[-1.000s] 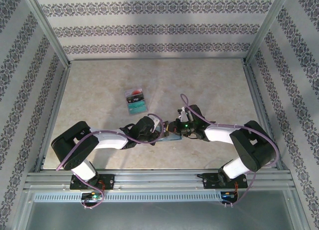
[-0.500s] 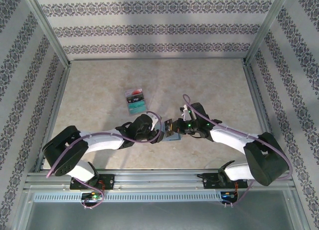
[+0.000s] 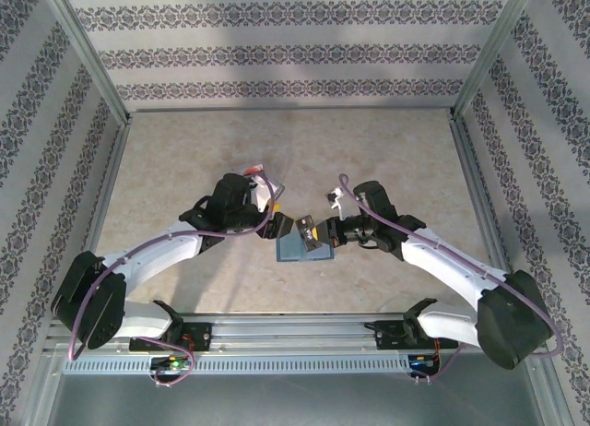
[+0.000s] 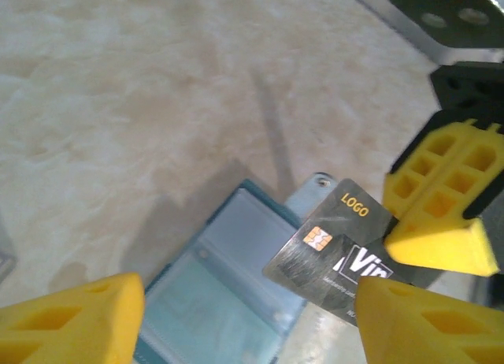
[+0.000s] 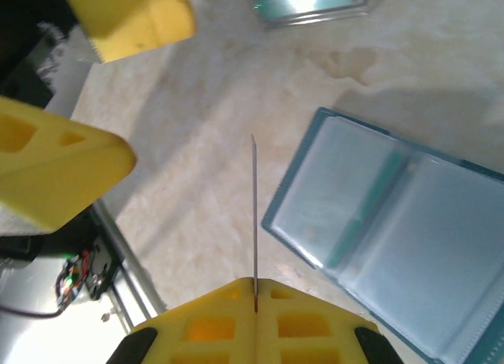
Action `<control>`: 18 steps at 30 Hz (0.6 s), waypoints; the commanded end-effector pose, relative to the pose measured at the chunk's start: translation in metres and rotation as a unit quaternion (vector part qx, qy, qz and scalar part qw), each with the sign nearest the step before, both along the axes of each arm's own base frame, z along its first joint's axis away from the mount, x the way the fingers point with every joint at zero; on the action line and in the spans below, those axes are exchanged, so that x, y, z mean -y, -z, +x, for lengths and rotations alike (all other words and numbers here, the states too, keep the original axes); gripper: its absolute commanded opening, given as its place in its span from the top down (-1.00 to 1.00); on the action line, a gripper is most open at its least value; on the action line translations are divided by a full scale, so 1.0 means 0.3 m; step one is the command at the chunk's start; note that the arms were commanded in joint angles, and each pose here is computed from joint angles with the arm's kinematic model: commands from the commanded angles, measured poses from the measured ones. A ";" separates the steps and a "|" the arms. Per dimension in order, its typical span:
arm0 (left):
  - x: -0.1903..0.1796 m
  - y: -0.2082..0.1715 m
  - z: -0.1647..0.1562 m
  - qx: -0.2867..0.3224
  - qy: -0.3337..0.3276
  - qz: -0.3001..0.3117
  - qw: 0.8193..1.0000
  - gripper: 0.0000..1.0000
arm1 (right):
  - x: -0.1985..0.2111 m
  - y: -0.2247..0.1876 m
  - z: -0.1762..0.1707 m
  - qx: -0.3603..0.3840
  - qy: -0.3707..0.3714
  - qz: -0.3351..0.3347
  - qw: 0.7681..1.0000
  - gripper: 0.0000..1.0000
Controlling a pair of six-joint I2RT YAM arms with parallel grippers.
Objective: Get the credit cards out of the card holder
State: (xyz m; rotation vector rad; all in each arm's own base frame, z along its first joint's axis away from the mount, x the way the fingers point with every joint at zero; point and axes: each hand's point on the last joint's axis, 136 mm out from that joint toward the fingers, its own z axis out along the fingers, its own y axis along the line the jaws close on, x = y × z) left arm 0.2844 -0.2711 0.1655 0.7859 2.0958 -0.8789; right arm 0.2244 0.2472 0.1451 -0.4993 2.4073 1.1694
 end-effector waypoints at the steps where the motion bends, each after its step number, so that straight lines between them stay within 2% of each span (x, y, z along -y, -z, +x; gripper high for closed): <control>1: 0.029 -0.062 -0.104 -0.002 0.121 -0.034 0.992 -0.35 | -0.036 -0.078 -0.056 0.027 -0.068 0.028 0.997 0.99; 5: 0.035 -0.084 -0.156 0.001 0.172 -0.035 0.984 -0.33 | -0.057 -0.116 -0.093 0.036 -0.103 0.041 0.993 0.99; 9: 0.033 -0.076 -0.172 -0.004 0.184 -0.031 0.982 -0.13 | -0.076 -0.136 -0.118 0.044 -0.127 0.046 0.990 1.00; 15: 0.037 -0.053 -0.198 -0.029 0.202 -0.035 0.978 -0.05 | -0.101 -0.156 -0.143 0.053 -0.154 0.050 0.985 1.00; 18: 0.041 -0.055 -0.211 -0.036 0.211 -0.044 0.976 0.17 | -0.101 -0.159 -0.140 0.055 -0.153 0.050 0.985 1.00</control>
